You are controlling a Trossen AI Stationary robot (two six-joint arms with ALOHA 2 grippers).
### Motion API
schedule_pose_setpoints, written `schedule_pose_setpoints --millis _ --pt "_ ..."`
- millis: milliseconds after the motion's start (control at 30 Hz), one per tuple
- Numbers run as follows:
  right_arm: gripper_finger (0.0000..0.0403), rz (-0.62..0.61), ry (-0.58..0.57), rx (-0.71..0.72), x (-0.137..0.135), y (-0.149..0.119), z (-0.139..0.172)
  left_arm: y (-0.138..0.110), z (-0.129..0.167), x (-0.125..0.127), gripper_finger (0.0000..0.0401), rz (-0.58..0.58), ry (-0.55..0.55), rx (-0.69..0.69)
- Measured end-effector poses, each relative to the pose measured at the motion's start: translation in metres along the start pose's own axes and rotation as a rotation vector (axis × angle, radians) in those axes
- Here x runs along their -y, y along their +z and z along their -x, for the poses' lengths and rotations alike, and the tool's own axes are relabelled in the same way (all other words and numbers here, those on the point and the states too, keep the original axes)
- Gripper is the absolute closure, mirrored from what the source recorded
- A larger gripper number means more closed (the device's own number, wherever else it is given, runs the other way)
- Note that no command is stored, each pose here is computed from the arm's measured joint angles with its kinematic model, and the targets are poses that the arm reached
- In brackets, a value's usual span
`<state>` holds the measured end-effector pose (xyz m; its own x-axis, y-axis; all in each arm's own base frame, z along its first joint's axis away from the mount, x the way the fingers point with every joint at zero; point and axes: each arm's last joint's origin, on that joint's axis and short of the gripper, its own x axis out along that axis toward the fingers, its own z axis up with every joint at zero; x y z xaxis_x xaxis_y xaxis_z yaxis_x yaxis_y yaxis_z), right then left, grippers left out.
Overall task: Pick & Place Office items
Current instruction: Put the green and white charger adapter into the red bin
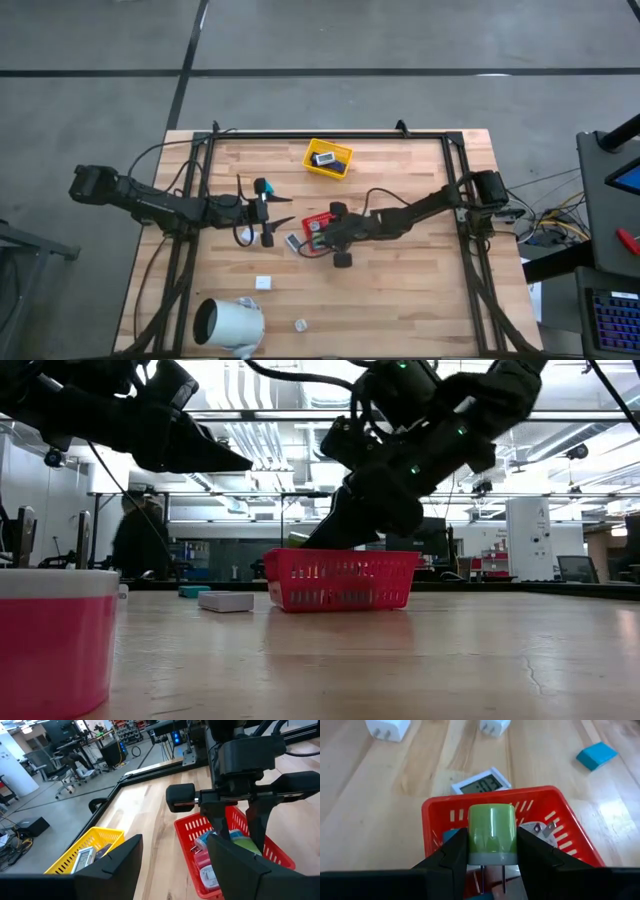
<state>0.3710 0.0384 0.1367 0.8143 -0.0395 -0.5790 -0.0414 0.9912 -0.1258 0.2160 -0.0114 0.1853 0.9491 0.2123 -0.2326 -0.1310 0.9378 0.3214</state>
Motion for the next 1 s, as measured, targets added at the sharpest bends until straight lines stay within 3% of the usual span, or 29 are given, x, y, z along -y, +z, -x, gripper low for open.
schedule_pose_setpoints --millis 200,1000 --pt "0.0275 0.01 -0.005 -0.078 0.0044 0.0079 -0.0008 0.0 0.0 0.0 0.0174 0.0 0.0 0.0" --pt "0.0272 -0.04 -0.016 -0.099 0.0101 0.0057 -0.0013 0.0 0.0 0.0 0.0174 0.0 0.0 0.0"
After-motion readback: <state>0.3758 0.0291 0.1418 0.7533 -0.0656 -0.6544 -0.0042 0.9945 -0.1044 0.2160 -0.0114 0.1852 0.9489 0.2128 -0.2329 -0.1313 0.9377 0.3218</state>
